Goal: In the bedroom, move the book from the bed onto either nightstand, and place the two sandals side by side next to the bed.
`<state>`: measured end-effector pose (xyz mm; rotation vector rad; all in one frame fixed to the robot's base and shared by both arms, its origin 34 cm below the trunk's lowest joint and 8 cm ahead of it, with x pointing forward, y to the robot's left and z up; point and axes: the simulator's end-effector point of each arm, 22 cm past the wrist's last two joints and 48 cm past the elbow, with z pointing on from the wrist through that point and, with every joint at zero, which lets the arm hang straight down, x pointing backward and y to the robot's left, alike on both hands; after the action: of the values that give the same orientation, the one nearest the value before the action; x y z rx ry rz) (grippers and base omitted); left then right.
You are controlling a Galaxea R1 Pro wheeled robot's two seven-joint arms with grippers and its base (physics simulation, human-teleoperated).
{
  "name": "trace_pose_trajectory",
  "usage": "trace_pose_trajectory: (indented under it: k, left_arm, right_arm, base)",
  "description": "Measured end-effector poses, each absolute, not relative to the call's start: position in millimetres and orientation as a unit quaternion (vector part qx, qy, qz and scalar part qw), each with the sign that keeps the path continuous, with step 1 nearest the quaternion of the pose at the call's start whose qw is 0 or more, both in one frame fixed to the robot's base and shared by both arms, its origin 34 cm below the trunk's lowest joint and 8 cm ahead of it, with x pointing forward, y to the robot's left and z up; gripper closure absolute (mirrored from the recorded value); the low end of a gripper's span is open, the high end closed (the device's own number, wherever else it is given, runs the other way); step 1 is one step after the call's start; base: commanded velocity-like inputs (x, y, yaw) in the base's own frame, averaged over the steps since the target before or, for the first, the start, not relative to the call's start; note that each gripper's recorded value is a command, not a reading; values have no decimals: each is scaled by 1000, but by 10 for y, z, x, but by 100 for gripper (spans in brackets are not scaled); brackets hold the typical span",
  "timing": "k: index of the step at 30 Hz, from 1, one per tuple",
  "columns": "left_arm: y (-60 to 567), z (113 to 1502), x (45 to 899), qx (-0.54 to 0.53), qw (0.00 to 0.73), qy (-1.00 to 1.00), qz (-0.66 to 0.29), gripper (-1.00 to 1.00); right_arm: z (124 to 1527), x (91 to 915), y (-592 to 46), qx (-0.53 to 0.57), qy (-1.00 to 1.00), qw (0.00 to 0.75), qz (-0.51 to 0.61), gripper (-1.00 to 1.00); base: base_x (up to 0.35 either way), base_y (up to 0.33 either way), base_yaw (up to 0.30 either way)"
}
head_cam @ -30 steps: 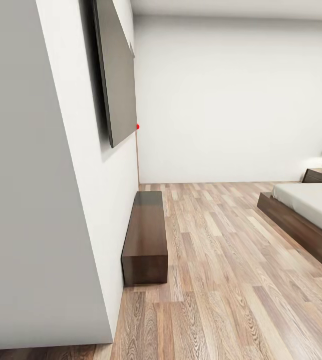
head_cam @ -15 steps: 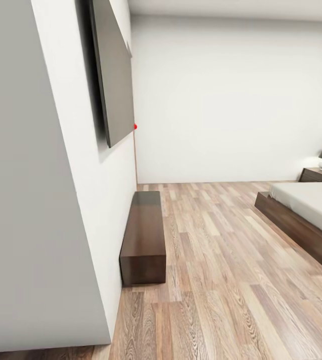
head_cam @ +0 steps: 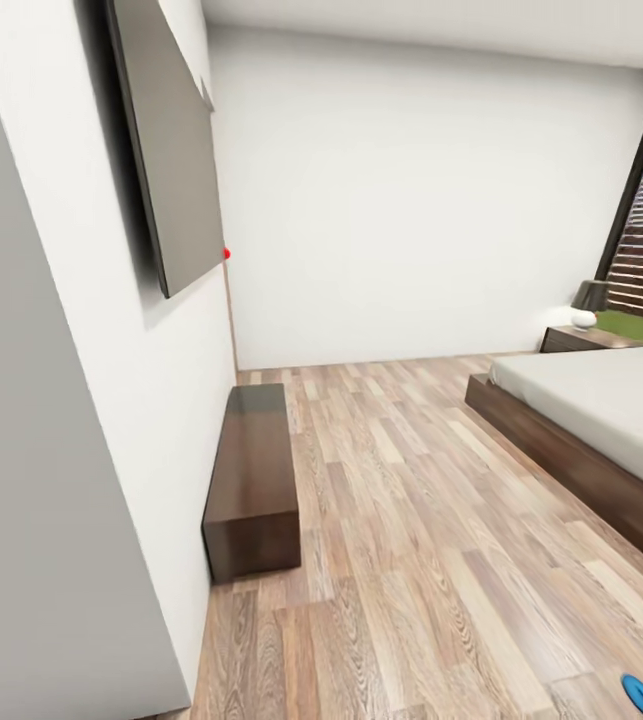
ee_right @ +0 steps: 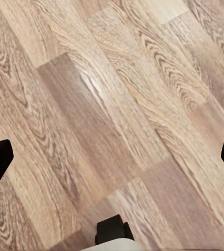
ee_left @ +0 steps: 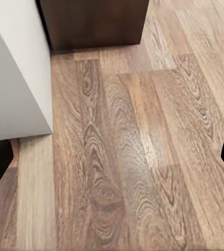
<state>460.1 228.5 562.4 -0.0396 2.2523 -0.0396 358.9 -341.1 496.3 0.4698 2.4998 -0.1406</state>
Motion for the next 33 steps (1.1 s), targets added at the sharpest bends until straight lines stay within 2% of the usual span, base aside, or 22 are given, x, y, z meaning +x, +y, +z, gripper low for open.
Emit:
trace_pose_trajectory:
  k: [33]
  left_arm:
    - [2279, 5607, 4582, -16, 427, 904, -16, -100]
  right_arm:
    - [4965, 3591, -3413, 176, 938, 293, -53, -100]
  base:
    - [0, 0, -284]
